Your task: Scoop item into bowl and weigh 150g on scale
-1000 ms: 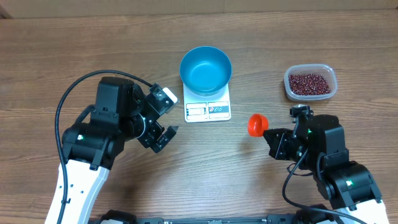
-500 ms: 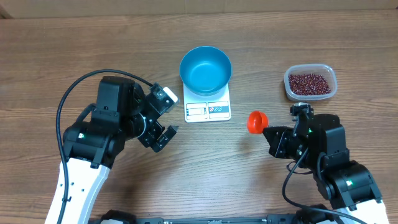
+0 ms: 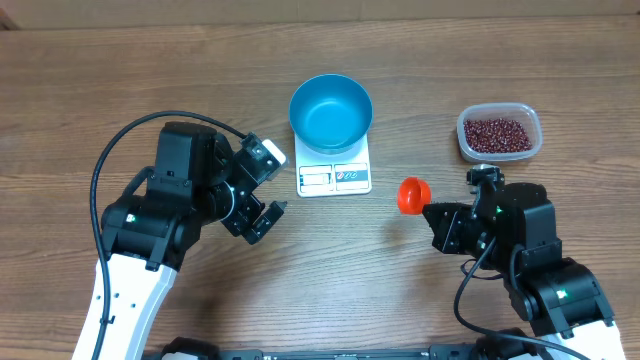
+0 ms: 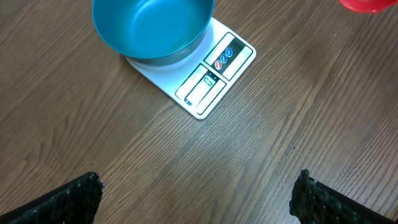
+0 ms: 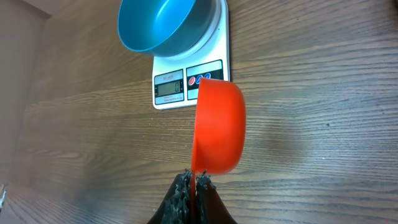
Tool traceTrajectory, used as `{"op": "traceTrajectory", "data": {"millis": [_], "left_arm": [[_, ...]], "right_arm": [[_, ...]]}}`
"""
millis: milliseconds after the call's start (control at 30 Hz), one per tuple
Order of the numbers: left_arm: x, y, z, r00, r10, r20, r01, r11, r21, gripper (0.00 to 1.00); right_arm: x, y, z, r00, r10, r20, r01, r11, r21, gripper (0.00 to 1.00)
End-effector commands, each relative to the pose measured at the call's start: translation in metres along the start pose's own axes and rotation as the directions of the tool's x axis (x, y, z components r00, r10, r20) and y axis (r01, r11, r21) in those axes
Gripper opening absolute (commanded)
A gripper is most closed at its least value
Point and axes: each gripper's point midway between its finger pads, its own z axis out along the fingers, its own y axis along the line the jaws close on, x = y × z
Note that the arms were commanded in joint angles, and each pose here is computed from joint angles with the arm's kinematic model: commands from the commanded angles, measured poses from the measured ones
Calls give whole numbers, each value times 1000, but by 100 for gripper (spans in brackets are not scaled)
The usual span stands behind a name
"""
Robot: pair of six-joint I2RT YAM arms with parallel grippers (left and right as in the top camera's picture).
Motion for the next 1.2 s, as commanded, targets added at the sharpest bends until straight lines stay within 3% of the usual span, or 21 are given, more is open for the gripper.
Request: {"op": "traceTrajectory", "data": {"millis": [0, 367, 667, 1167], "left_arm": [[-8, 6, -6, 1000, -6, 20, 7, 1000, -23, 100], [-8, 6, -6, 1000, -11, 19, 11, 1000, -22, 100], [-8, 6, -6, 1000, -11, 19, 11, 1000, -22, 100], [-8, 6, -6, 1000, -11, 19, 11, 1000, -22, 100]], "right_arm": [[-14, 9, -10, 999, -20, 48, 20, 1000, -19, 4], [-13, 10, -10, 999, -24, 46, 25, 999, -23, 4], [-34, -26, -15, 987, -34, 160, 4, 982, 187, 4], [-60, -17, -18, 978, -168, 127, 134, 961, 244, 4]]}}
